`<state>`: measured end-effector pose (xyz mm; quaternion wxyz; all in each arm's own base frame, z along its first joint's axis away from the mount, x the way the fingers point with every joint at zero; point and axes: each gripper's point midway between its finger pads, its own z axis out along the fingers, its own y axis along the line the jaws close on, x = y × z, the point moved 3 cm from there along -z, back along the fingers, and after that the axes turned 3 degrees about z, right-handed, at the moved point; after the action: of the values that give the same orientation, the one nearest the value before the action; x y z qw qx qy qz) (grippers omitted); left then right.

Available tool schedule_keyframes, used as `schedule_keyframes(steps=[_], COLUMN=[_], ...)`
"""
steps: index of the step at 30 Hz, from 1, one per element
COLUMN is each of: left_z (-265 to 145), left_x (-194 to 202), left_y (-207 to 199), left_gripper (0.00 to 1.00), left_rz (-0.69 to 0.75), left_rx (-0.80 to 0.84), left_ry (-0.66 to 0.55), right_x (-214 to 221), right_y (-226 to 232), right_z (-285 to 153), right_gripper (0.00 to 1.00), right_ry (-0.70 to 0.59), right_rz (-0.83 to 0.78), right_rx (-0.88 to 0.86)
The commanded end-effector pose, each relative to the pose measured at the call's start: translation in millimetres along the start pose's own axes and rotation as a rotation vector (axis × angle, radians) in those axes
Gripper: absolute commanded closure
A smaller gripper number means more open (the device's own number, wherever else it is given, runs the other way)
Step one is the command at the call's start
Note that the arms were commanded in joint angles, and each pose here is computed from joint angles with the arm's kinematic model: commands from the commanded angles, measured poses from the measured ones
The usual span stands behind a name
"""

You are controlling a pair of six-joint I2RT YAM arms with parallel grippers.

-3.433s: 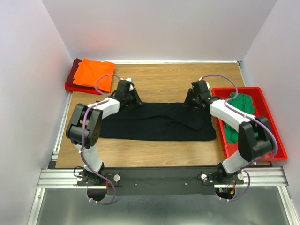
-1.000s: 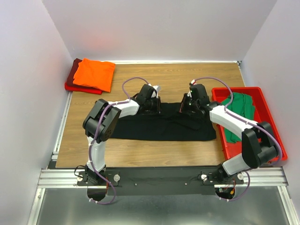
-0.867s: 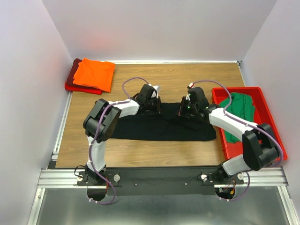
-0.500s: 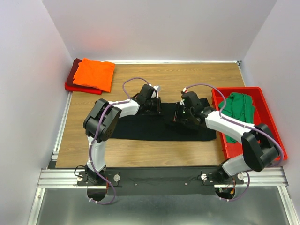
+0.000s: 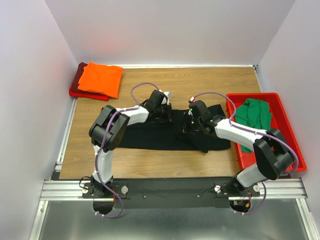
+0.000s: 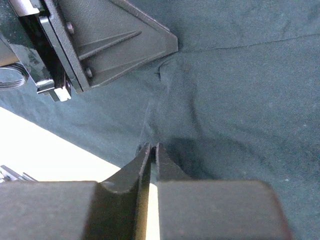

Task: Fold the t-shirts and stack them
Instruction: Fold the tshirt

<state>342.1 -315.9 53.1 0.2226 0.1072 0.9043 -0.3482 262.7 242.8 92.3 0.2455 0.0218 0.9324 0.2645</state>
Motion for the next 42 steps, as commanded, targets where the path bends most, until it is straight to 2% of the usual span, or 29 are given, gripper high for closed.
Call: schedule_keyframes(steps=[1,2,3,7,9,11,15,19,28,31,42], left_z=[4,3,4,1,-2,-5,-13,-27,-30,-30,-23], left_x=[3,3,3,1,-1,-3,-12,-25,-33,-36,-39], left_y=[-4,-4,-4,-6,-8,-12,-19,-21,-32,-34,-35], left_gripper=[0.74,0.74,0.74,0.74,0.74,0.74,0.74,0.74,0.74,0.74,0.74], left_rz=[0.018,0.019,0.02,0.024,0.028,0.037,0.054,0.087,0.14,0.15,0.147], left_rx=[0.018,0.019,0.018,0.021,0.023,0.029,0.025,-0.036,-0.009,-0.008,0.008], left_ry=[0.029,0.028,0.029,0.021,0.014,0.008,-0.011,-0.053,-0.058,-0.061,-0.048], right_x=[-1,-1,-2,-6,-14,-30,-58,-71,-67,-62,-87], right_y=[1,2,5,10,2,-16,-61,-97,-150,-154,-168], right_z=[1,0,-1,-9,-16,-29,-40,-39,-33,-37,-46], right_gripper=[0.8,0.77,0.68,0.54,0.53,0.53,0.57,0.58,0.58,0.58,0.56], right_ry=[-0.003,-0.004,-0.005,-0.03,-0.084,-0.183,-0.239,-0.234,-0.226,-0.237,-0.336], right_rz=[-0.007,-0.01,-0.017,-0.032,-0.032,-0.023,0.07,0.161,0.276,0.289,0.259], right_rx=[0.02,0.016,0.006,-0.008,0.048,0.191,0.374,0.441,0.592,0.606,0.632])
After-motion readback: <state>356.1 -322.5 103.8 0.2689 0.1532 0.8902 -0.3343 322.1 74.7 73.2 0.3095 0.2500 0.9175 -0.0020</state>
